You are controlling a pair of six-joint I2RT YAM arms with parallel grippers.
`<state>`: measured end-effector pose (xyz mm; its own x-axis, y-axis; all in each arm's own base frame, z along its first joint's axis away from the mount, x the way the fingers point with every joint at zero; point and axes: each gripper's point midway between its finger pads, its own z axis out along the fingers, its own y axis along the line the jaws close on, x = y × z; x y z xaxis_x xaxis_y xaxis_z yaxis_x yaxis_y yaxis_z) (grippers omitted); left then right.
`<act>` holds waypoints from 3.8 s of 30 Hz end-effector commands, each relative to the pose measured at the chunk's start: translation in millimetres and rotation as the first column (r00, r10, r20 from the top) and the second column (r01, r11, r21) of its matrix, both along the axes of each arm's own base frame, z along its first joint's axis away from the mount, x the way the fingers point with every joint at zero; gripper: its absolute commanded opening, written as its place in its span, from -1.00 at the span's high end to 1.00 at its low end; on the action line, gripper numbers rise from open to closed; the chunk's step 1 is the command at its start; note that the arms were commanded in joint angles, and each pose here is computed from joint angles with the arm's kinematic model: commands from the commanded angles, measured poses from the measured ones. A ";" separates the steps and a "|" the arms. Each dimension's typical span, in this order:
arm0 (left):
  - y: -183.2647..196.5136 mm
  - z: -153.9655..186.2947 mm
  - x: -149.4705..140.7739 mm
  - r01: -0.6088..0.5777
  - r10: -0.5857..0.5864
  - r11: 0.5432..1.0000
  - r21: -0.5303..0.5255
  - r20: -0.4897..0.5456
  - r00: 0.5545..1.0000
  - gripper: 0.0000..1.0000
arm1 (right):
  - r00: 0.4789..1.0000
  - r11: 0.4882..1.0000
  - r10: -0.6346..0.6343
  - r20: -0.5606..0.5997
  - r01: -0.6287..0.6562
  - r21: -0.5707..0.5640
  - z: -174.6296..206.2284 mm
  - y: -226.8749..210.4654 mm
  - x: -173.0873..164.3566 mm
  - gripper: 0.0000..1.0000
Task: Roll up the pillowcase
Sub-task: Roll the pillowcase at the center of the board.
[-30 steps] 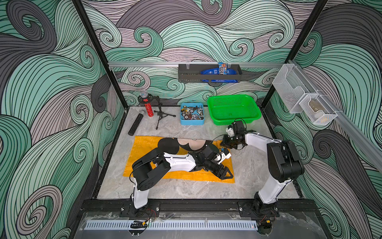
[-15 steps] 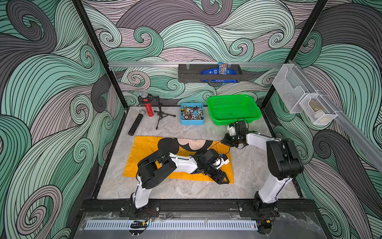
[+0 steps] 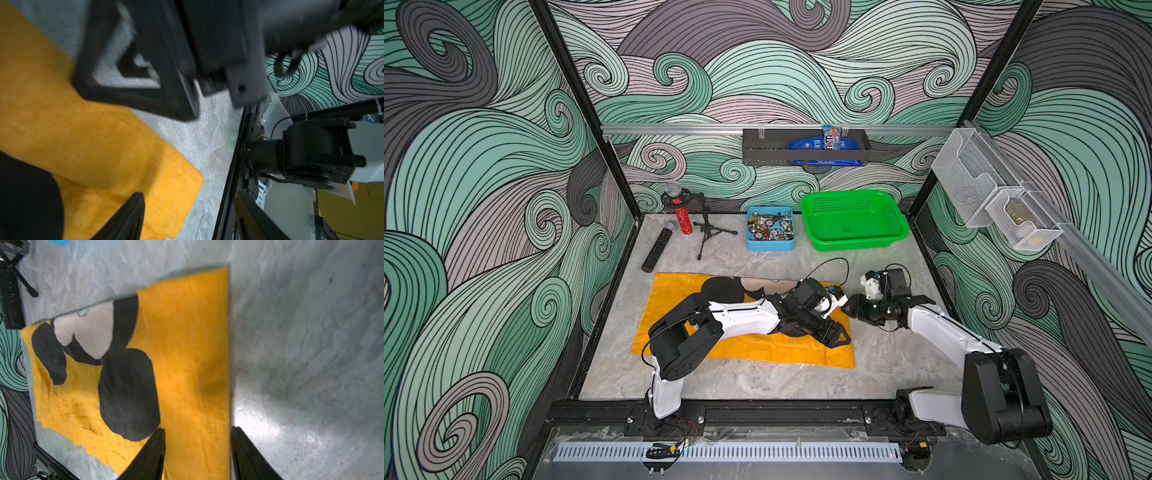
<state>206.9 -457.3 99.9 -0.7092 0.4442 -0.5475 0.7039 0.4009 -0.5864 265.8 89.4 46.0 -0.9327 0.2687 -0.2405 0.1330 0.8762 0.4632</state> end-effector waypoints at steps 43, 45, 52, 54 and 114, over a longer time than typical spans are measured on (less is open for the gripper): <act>93.3 7.5 75.5 -0.242 0.242 0.969 0.043 0.017 0.970 -0.61 | 0.987 0.967 -0.136 -0.083 0.114 -0.226 -5.2 -35.9 6.1 0.94; 93.9 8.0 75.5 -0.241 0.240 0.970 0.045 0.018 0.971 -0.61 | 0.986 0.971 -0.148 -0.081 0.129 -0.204 -1.3 -30.9 11.2 0.86; 97.6 5.0 70.8 -0.235 0.235 0.970 0.055 0.015 0.972 -0.61 | 0.992 0.983 -0.104 -0.073 0.091 -0.157 9.3 -2.2 19.6 0.49; 98.5 4.7 70.1 -0.234 0.233 0.971 0.055 0.016 0.972 -0.61 | 0.993 0.987 -0.088 -0.080 0.076 -0.143 9.6 5.0 17.5 0.42; 2.7 -23.8 -13.2 0.026 -0.027 0.999 -0.028 -0.050 0.998 -0.51 | 0.985 0.962 0.078 0.152 -0.115 0.249 7.7 76.7 135.8 0.65</act>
